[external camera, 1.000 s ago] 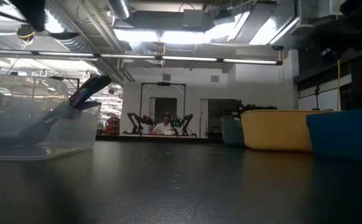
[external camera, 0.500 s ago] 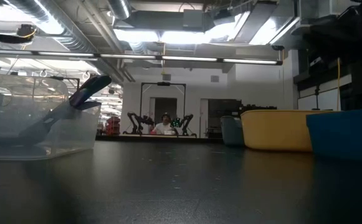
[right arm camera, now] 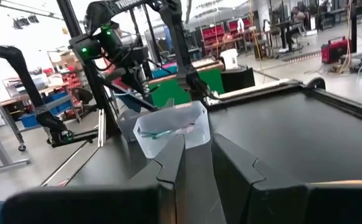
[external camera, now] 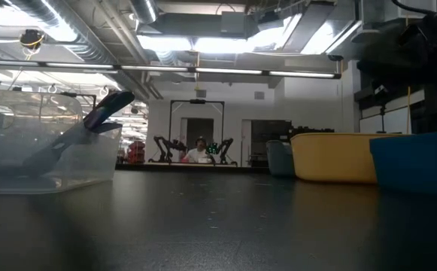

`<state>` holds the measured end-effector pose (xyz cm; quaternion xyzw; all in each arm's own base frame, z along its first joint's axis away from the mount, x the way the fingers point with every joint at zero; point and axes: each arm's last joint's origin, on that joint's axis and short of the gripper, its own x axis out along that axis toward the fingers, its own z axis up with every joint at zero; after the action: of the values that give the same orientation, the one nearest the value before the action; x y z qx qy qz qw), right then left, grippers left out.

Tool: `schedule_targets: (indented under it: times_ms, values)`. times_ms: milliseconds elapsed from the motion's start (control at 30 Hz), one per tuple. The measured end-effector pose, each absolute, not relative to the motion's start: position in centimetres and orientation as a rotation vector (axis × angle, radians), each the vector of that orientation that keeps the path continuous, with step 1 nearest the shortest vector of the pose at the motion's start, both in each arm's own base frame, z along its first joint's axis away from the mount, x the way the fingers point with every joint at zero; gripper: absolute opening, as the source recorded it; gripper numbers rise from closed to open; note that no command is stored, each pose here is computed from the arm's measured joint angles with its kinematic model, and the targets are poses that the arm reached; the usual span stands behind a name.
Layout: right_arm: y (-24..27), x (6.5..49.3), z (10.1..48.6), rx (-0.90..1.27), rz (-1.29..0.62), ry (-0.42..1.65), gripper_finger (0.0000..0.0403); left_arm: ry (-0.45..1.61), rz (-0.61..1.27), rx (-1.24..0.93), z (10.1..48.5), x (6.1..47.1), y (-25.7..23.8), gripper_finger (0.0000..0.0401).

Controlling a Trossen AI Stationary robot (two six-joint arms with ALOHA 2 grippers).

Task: Sort silverware by color (type)
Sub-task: Put the light blue spoon into the black bin, then return to Home Position

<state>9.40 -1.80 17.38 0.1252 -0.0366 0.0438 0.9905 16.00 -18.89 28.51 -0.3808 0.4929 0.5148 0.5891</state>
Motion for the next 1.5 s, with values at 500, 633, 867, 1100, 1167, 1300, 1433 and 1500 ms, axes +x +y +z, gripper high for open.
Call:
schedule_targets:
  times_ms: [500, 633, 867, 1100, 1167, 1300, 1433, 1500]
  values:
    - [-2.0, 9.4, 17.3, 0.256, 0.034, -0.070, 0.0072, 1.255, 1.362, -0.660, 22.7, 17.7, -22.1, 0.0000]
    - [-2.0, 9.4, 17.2, 0.257, 0.026, -0.069, 0.0072, 1.259, 1.379, -0.602, 21.5, 17.9, -22.4, 0.0001]
    - [-2.0, 9.4, 17.2, 0.258, 0.026, -0.067, 0.0072, 1.253, 1.442, -0.509, 19.5, 17.2, -21.4, 0.0017]
    - [-2.0, 9.4, 17.2, 0.259, 0.025, -0.063, 0.0072, 1.253, 1.448, -0.520, 19.1, 17.4, -21.1, 0.0038]
    - [-2.0, 9.4, 17.2, 0.259, 0.024, -0.063, 0.0072, 1.254, 1.446, -0.527, 19.1, 17.5, -21.1, 0.0046]
    - [-2.0, 9.4, 17.2, 0.260, 0.014, -0.062, 0.0072, 1.254, 1.443, -0.532, 19.1, 17.5, -21.1, 0.0065]
    - [-2.0, 9.4, 17.2, 0.260, 0.014, -0.062, 0.0072, 1.281, 1.452, -0.543, 19.1, 17.4, -21.2, 0.0077]
    - [-2.0, 9.4, 17.2, 0.260, 0.014, -0.062, 0.0072, 1.314, 1.430, -0.545, 19.4, 17.5, -21.4, 0.0077]
